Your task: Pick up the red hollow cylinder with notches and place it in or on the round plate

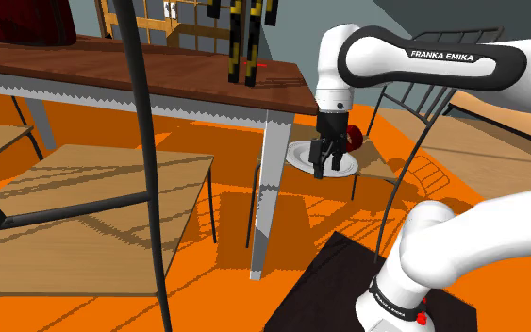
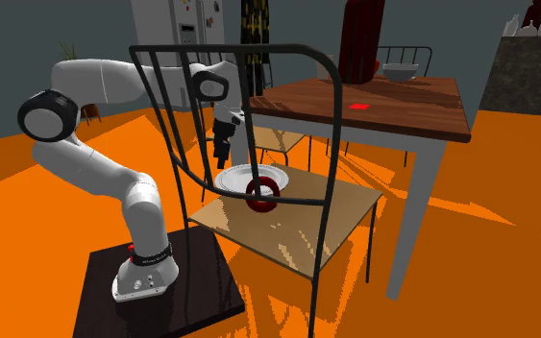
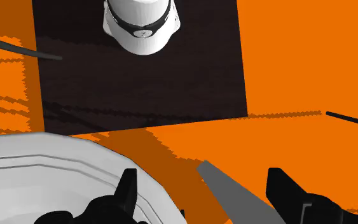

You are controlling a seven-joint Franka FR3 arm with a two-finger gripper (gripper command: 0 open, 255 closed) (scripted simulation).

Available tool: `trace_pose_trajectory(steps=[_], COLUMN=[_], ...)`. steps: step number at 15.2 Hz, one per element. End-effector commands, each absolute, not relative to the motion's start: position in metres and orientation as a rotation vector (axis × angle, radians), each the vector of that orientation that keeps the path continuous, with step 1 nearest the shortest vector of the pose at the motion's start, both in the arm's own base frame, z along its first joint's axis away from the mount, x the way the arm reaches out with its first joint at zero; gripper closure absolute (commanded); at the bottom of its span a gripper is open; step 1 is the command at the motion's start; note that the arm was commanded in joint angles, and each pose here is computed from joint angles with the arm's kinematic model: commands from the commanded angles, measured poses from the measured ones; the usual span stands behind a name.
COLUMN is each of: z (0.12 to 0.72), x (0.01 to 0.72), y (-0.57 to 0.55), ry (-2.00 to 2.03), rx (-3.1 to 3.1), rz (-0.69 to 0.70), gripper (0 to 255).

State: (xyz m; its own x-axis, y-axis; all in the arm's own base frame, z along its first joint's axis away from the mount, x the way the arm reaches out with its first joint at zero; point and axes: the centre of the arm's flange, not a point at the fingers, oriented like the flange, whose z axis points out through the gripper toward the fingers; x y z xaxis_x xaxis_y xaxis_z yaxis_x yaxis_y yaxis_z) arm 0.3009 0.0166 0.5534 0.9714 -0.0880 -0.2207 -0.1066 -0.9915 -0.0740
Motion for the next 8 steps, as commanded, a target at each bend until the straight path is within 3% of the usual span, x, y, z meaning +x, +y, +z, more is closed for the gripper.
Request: trace_pose_trajectory(steps=[1, 8], z=[0.553, 0.575], x=[0.301, 0.313], y=[0.017, -0.065], ry=[0.15, 0.253], rx=[-3.034, -3.076], rz=[0.334, 0.252], gripper=[0, 0])
